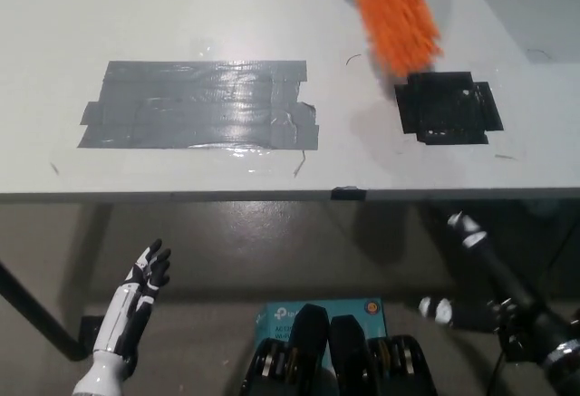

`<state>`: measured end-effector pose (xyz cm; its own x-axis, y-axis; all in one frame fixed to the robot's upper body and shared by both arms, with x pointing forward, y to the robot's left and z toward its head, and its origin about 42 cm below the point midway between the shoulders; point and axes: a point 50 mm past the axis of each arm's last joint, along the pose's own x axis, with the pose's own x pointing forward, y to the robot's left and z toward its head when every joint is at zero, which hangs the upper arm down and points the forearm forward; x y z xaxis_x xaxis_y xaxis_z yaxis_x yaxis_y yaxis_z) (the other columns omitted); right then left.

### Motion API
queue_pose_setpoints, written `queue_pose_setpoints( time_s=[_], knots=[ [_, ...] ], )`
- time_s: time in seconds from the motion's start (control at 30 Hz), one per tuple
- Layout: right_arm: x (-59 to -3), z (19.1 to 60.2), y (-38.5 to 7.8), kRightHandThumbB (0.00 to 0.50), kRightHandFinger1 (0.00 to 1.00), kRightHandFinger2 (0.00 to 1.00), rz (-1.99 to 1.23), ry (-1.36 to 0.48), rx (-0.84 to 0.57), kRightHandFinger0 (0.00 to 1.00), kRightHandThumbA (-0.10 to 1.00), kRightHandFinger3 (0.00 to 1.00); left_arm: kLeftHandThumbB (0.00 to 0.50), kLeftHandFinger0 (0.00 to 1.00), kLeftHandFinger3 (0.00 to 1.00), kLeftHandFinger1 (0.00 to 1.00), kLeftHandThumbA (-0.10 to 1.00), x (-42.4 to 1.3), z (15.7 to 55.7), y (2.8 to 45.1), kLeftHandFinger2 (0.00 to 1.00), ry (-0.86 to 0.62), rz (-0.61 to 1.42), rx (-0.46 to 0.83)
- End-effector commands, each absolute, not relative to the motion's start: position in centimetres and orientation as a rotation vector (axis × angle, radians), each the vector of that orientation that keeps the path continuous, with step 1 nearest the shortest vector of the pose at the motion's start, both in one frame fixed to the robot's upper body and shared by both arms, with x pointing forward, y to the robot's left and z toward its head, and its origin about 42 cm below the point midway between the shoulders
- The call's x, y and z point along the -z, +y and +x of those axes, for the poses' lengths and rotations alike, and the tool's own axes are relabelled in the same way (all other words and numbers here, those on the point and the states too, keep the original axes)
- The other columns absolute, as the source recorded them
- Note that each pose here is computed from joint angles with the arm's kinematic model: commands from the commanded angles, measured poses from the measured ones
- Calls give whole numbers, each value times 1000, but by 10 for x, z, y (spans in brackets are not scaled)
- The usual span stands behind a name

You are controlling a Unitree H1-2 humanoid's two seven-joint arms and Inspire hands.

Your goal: A person hands an oraange duster to the robot and the robot grabs it with its right hand and places it on the black marked spot infron tof it on the desk

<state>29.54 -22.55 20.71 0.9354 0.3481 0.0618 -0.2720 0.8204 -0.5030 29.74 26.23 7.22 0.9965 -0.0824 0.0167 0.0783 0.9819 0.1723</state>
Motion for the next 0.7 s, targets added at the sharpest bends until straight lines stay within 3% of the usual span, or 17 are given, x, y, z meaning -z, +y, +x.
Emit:
queue_pose_setpoints(
  time_s=[0.0, 0.03, 0.27, 0.43, 0.57, 0.67],
  knots=[
    [-310, 274, -254, 265, 1000, 1000, -633, -418, -65, 1000, 1000, 1000, 140, 1000, 1000, 1000, 911, -83, 299, 263, 1000, -91, 191, 106],
    [-326, 273, -257, 270, 1000, 1000, -665, -470, -27, 1000, 917, 1000, 141, 1000, 1000, 1000, 916, -84, 299, 265, 1000, -92, 197, 107],
    [-395, 296, -256, 253, 1000, 1000, -818, -618, 127, 1000, 963, 1000, 170, 1000, 1000, 1000, 915, -87, 300, 268, 1000, -95, 184, 102],
    [-415, 336, -251, 294, 1000, 1000, -829, -588, 110, 1000, 1000, 1000, 165, 1000, 1000, 1000, 939, -87, 299, 269, 1000, -96, 195, 105],
    [-426, 385, -246, 316, 1000, 1000, -811, -506, 95, 1000, 942, 1000, 166, 1000, 1000, 1000, 940, -89, 300, 270, 1000, -99, 198, 102],
    [-431, 422, -243, 354, 1000, 1000, -833, -406, 93, 1000, 1000, 1000, 163, 1000, 1000, 1000, 939, -90, 301, 270, 1000, -103, 194, 99]
  ],
)
